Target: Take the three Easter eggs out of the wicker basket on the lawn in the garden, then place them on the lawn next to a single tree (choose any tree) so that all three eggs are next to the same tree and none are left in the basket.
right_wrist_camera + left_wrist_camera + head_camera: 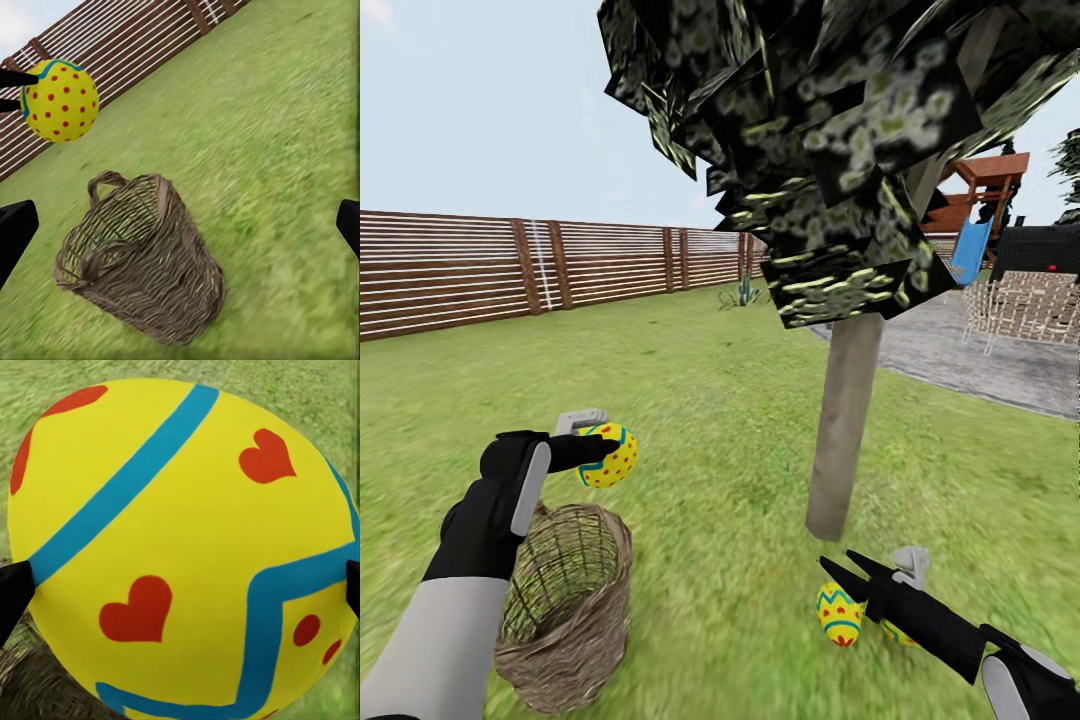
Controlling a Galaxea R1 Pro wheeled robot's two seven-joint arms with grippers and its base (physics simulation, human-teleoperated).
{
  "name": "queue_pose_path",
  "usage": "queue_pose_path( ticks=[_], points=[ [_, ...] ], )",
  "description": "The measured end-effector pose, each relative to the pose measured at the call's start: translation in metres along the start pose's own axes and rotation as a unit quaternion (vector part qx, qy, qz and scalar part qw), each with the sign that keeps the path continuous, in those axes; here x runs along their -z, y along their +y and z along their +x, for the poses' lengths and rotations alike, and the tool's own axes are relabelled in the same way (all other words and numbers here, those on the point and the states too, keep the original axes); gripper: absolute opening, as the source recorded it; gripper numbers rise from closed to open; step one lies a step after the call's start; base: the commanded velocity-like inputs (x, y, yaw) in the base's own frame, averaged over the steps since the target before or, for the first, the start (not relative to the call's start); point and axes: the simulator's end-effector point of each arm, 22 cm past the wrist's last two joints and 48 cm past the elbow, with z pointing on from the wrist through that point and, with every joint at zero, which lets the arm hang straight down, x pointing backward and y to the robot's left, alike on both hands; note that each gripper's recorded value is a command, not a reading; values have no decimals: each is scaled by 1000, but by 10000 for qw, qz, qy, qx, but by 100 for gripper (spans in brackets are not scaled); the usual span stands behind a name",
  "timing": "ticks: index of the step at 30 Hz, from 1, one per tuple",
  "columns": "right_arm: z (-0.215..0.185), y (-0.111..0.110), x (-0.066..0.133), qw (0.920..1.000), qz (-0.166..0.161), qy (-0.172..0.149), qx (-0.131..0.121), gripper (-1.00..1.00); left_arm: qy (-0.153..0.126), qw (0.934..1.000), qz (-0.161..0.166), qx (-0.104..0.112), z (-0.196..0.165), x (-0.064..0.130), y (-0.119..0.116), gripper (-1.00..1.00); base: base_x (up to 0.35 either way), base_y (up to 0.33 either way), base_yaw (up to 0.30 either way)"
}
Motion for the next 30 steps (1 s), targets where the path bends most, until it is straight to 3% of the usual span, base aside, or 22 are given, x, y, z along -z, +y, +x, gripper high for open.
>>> queue_pose_path(
  ticks=[13, 17, 28, 30],
  points=[
    [-3, 3, 1, 10000, -19, -36, 26, 100, -20, 10000, 6, -7, -2, 3, -1, -100, 0, -282, -176],
    [-4, 4, 1, 10000, -27, -50, 38, 100, -13, 9994, -291, -187, -2, 4, 11, -100, 0, -282, -183],
    [-5, 4, 2, 10000, -29, -59, 44, 100, 62, 9987, -437, -264, 2, 2, 18, -100, 0, -282, -21],
    [-5, 4, 2, 10000, -38, -65, 42, 100, 177, 9985, -440, -285, 11, -3, 17, -100, 0, -279, 0]
  ],
)
